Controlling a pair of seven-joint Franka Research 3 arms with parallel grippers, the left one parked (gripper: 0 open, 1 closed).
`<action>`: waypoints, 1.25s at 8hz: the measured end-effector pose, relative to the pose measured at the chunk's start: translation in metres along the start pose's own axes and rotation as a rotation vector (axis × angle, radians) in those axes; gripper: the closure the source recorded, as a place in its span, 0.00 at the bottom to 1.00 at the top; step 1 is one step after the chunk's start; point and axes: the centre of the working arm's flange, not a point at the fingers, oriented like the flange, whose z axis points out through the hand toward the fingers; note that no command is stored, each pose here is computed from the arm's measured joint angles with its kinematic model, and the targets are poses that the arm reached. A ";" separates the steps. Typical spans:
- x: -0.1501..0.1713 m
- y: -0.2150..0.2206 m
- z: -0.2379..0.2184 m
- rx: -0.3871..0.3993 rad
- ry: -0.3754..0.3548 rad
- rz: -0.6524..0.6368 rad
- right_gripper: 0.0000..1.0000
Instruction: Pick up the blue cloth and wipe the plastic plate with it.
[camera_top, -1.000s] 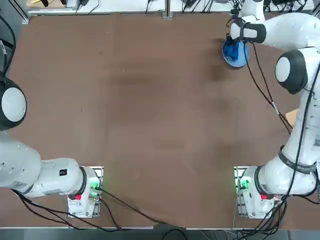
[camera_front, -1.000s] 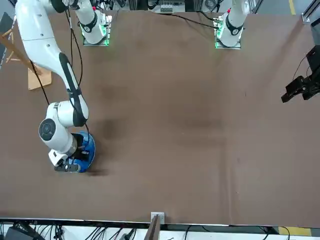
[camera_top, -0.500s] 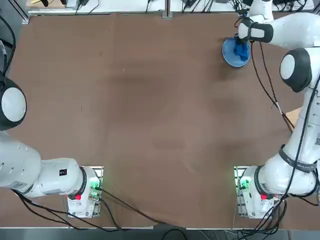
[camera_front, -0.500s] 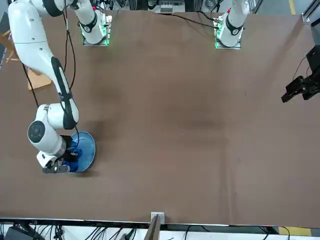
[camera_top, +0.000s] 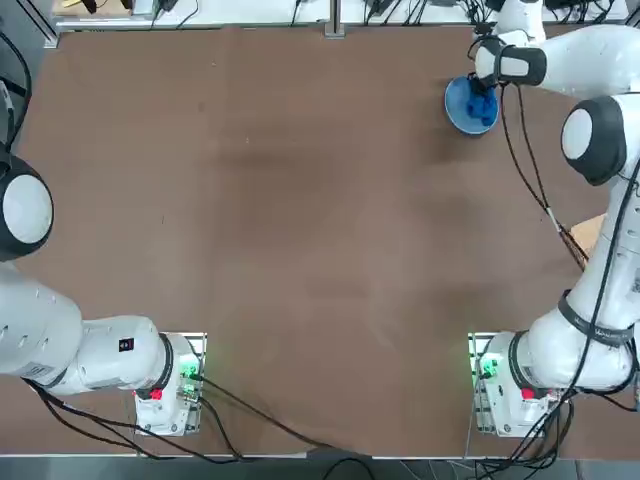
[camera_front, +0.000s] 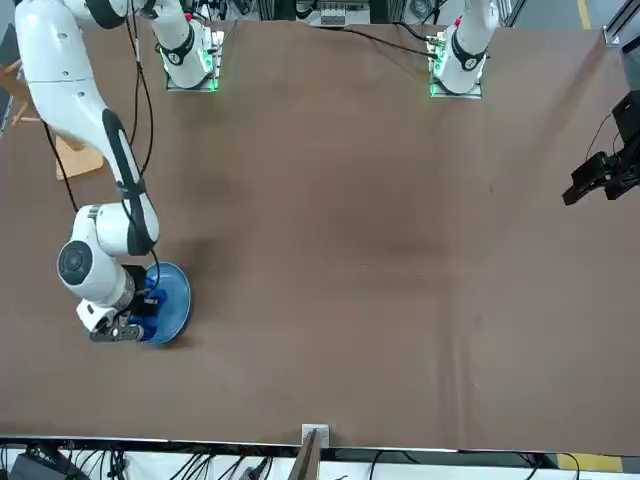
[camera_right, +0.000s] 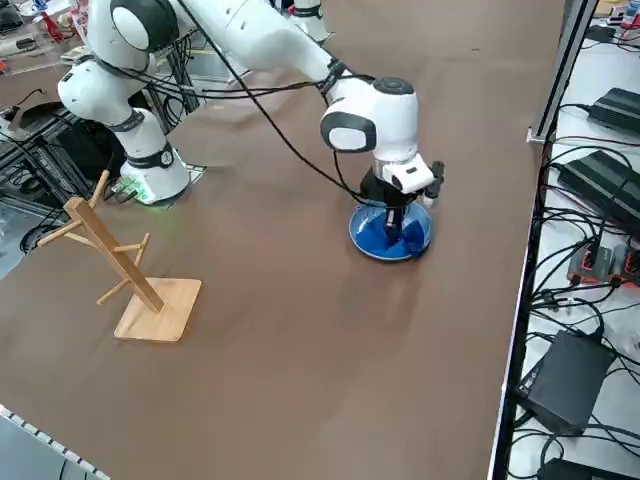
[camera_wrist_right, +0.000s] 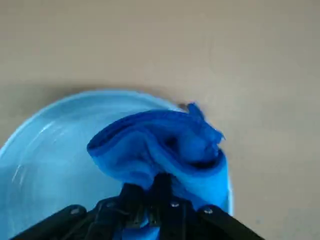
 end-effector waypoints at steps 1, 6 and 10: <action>-0.006 -0.011 -0.002 -0.002 -0.044 -0.011 0.94; -0.011 -0.061 -0.009 -0.022 -0.075 -0.003 0.94; 0.010 -0.053 -0.011 -0.022 -0.012 0.017 0.94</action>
